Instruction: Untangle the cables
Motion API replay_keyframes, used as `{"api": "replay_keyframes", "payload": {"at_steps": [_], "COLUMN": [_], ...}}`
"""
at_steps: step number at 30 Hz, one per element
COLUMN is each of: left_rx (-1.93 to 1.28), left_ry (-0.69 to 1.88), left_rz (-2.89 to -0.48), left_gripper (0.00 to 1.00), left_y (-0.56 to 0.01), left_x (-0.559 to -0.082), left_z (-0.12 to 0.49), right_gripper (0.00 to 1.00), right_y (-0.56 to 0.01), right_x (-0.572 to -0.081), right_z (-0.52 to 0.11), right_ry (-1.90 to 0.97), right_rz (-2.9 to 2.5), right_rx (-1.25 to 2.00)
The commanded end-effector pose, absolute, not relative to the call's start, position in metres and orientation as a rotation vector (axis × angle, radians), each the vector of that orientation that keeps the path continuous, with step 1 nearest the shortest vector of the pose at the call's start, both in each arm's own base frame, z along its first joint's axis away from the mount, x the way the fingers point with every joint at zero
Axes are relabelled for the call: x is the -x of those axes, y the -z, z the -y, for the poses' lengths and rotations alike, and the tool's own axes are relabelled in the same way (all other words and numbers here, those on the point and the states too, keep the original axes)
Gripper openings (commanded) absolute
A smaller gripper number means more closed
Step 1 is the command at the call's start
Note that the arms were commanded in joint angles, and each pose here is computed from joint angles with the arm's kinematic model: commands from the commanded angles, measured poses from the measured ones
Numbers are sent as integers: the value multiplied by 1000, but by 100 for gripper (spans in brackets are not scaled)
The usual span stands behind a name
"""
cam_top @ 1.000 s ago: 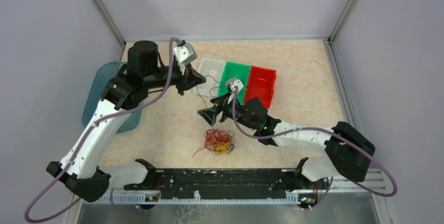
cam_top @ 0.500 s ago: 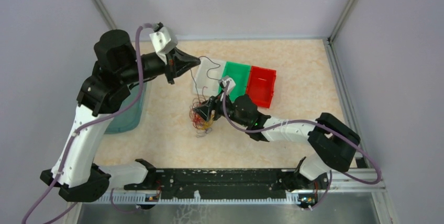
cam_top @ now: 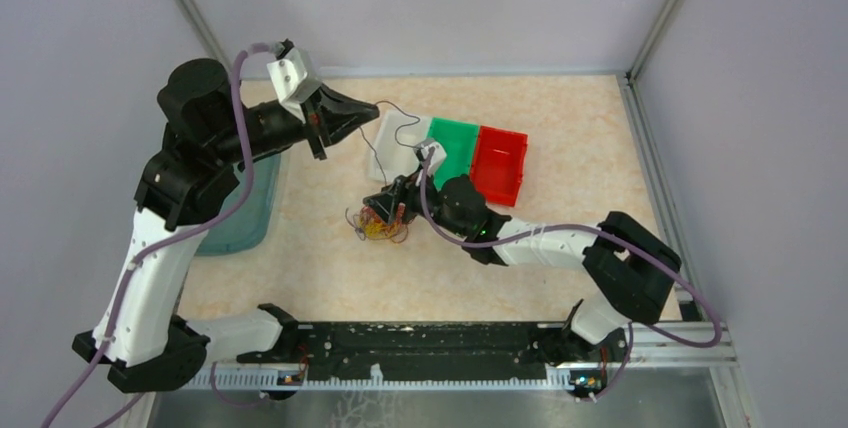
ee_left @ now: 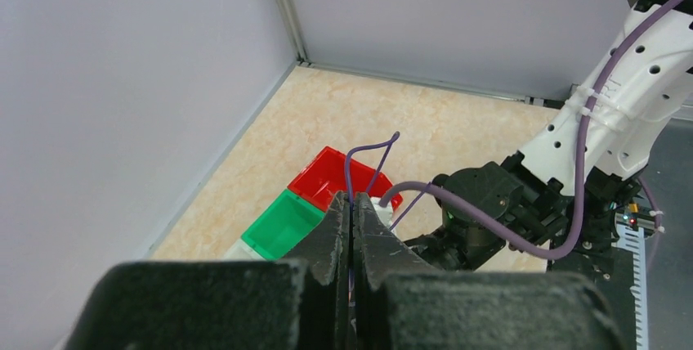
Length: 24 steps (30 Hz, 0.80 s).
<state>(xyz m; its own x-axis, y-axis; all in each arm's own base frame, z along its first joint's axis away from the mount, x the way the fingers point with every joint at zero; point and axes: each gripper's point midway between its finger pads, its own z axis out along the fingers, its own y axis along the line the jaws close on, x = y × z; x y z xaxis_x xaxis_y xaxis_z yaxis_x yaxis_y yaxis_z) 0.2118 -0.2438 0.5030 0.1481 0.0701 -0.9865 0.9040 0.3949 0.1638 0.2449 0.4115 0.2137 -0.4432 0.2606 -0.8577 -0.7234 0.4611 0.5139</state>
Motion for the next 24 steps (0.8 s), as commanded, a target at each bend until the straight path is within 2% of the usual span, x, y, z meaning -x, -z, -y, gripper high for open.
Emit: {"api": "replay_keyframes", "payload": {"at_steps": [1,6,10,13,19,24], "left_rx": [-1009,-1016,-1012,-1004,-965,-919], "left_ry": [781,777,781,772,733,696], "left_rz": [-1225,-1225,-1207,-1166,-1028,-902], "left_gripper": [0,0,0,0,0,0], "left_y": [-513,-507,-516,-533,-577,-608], "left_x": [-197,-198,-199,-197,-190,-183], "left_z": [240,240,241,240,234,227], "right_gripper": [61,61,56,50,44,43], "right_y": [-272,-278,-271,-263,-237,-231], "right_x": [-236,-232,-236,-238,-239,-239], "right_z": [-401,-393,-400,-413,-433,-440], "right_ry": [-1221,-1196,-1189,-1225,-1300,-1328], "right_rz": [-1523,-1517,-1536,-1568,-1613,-1625], "right_rx": [380,399,405,404,392,382]}}
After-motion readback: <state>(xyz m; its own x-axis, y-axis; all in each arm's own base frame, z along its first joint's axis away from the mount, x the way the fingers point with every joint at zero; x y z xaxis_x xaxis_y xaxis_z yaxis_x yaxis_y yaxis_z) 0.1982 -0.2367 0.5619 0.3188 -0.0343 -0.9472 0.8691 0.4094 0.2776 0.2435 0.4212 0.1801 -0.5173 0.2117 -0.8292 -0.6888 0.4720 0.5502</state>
